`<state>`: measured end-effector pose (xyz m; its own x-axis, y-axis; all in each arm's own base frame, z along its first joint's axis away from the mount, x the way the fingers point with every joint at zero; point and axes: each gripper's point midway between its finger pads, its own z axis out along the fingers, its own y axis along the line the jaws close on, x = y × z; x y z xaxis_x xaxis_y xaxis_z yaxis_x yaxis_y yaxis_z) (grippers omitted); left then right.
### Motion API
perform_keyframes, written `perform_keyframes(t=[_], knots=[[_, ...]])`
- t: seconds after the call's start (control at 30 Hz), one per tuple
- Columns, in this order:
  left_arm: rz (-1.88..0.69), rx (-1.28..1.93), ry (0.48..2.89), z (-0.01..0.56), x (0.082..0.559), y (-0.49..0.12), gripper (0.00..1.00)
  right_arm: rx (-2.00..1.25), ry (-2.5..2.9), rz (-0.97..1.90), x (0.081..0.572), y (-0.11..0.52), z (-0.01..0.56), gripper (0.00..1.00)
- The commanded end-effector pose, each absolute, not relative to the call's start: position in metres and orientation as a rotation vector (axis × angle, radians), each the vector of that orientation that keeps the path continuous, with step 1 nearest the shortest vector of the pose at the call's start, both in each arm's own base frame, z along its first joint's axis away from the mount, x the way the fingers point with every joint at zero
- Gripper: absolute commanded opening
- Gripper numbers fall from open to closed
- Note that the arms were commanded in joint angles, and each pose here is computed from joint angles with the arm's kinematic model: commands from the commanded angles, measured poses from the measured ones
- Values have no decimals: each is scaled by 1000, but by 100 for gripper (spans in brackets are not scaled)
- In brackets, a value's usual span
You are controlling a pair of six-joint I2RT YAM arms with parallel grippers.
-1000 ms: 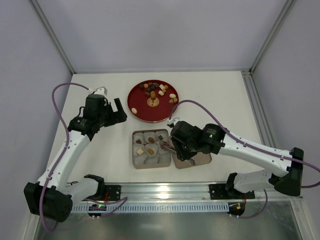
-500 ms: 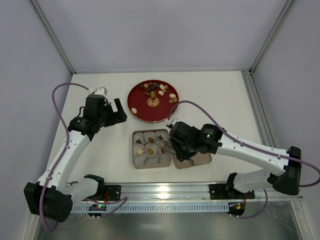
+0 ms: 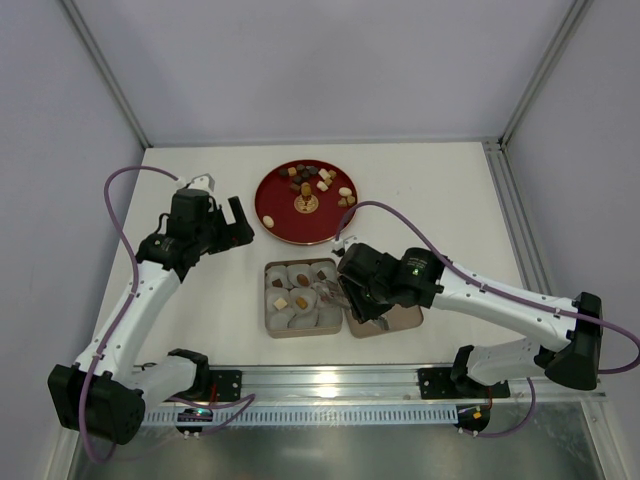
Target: Pack the chocolate
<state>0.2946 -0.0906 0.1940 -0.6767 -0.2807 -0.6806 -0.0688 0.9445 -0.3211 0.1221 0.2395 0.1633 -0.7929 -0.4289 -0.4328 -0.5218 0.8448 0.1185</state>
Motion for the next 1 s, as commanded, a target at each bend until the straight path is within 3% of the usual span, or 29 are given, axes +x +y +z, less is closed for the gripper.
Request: perform_keyframes(t=[0.0,0.97], knots=[[-372,-252,2255,204,300,-92,100,-688,2565,355,132,250,178,39],[-372,-248,2254,204,300,-92,100,-654,2470,372,157,257,210,41]])
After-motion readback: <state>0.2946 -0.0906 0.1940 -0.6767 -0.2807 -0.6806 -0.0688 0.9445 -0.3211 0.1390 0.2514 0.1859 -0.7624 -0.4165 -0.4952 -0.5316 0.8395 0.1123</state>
